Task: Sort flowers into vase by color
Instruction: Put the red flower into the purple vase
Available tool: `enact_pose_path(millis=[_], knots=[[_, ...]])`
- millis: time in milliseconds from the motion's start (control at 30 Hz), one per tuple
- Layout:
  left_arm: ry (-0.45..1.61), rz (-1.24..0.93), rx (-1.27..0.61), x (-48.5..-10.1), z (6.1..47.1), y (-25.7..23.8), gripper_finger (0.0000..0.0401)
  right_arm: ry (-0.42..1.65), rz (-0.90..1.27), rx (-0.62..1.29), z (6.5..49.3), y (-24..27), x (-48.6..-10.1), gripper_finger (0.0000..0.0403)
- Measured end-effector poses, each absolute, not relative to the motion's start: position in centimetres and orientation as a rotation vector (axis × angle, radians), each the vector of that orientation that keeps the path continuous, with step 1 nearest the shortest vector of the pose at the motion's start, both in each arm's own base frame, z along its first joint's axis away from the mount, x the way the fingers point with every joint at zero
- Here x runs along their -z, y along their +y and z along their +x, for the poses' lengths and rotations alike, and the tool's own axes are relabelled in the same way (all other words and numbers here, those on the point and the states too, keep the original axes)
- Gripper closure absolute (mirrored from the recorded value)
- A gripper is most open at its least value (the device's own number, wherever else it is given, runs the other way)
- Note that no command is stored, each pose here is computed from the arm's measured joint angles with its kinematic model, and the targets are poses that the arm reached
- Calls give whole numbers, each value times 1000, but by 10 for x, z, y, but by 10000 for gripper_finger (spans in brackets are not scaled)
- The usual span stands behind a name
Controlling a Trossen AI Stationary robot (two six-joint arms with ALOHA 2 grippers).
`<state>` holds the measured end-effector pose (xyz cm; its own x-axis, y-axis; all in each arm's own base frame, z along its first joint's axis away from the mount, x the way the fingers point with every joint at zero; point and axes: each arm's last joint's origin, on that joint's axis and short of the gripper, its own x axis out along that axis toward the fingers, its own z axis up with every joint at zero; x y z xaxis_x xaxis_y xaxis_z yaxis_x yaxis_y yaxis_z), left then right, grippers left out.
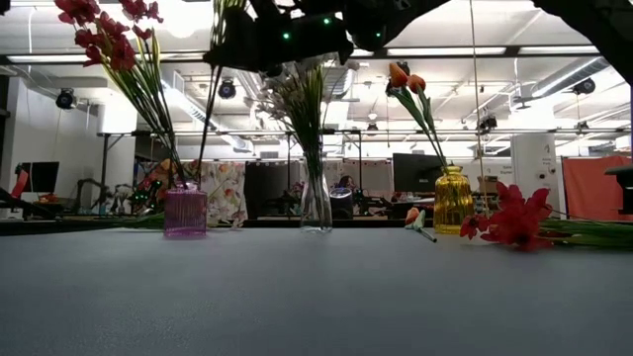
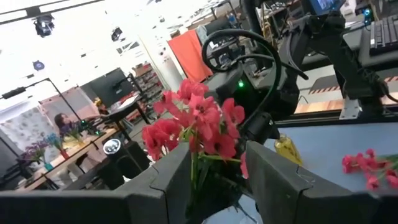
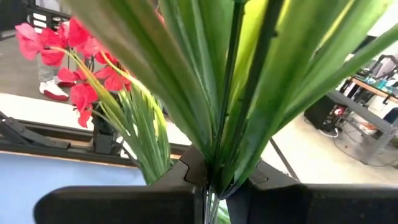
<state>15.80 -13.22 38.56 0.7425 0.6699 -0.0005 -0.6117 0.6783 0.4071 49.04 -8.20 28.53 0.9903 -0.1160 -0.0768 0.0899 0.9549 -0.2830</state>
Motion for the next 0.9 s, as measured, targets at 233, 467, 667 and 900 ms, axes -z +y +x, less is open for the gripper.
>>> enact_pose_path(millis=[233, 467, 667, 900], knots=[[154, 399, -723, -385, 158, -132, 264, 102, -255, 101, 491, -81, -284, 380], [152, 396, -723, -385, 158, -132, 264, 99, -255, 100, 492, -80, -282, 380], [152, 395, -723, -385, 158, -132, 264, 105, -252, 100, 497, -81, -270, 380], [153, 397, -723, -385, 158, -132, 264, 107, -251, 101, 500, -81, -264, 380]])
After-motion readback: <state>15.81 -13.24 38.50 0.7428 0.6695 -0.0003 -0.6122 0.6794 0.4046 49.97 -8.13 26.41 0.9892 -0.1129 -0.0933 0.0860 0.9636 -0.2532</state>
